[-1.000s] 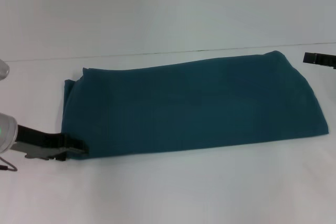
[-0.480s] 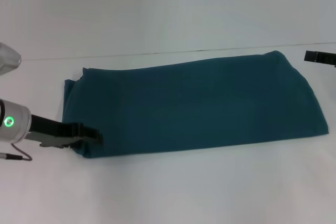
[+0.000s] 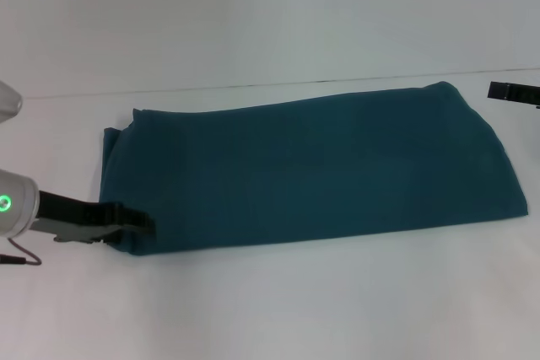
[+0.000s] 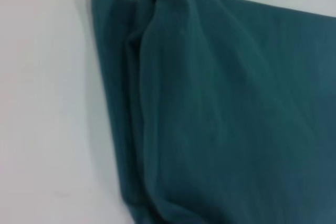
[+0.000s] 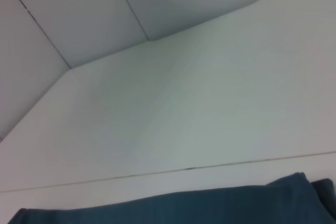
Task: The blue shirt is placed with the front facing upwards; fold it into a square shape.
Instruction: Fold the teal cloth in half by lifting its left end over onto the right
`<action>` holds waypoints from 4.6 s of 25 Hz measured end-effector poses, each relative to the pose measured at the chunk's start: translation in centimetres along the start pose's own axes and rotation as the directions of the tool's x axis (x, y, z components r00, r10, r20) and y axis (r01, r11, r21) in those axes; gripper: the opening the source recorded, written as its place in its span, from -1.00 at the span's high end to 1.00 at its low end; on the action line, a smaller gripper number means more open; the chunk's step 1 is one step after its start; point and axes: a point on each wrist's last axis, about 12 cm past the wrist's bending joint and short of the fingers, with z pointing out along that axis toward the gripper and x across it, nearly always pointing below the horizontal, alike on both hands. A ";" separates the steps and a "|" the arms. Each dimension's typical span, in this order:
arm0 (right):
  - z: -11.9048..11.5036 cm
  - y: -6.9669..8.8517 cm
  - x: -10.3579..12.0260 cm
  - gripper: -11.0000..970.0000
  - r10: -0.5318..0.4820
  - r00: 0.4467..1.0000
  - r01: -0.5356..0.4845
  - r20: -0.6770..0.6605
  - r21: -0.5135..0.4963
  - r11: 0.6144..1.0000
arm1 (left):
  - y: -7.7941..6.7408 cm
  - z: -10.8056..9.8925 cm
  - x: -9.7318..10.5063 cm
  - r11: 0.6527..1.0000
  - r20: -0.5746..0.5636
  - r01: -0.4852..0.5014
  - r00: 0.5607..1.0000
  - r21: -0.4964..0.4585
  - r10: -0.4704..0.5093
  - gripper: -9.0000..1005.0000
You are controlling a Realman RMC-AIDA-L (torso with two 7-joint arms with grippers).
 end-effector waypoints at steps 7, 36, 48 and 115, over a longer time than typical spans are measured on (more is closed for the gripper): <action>0.0 0.0 -0.1 -0.50 0.001 1.000 -0.001 0.001 0.001 1.000 | 0.4 -0.2 0.5 1.000 -0.031 0.003 1.000 -0.004 -0.003 -0.35; -0.1 -0.1 -0.2 -0.50 0.000 1.000 0.000 0.002 0.003 1.000 | 0.0 -1.1 0.8 0.998 -0.118 -0.044 0.992 -0.033 0.040 -0.35; -0.3 0.0 -0.3 -0.50 -0.001 1.000 0.001 0.002 0.000 1.000 | -0.8 0.1 0.3 0.995 -0.118 -0.068 0.991 -0.069 0.060 -0.35; -0.4 0.0 -0.4 -0.50 -0.001 1.000 0.001 0.012 -0.002 1.000 | -0.8 -0.1 -0.2 0.989 -0.118 -0.090 0.990 -0.116 0.077 -0.35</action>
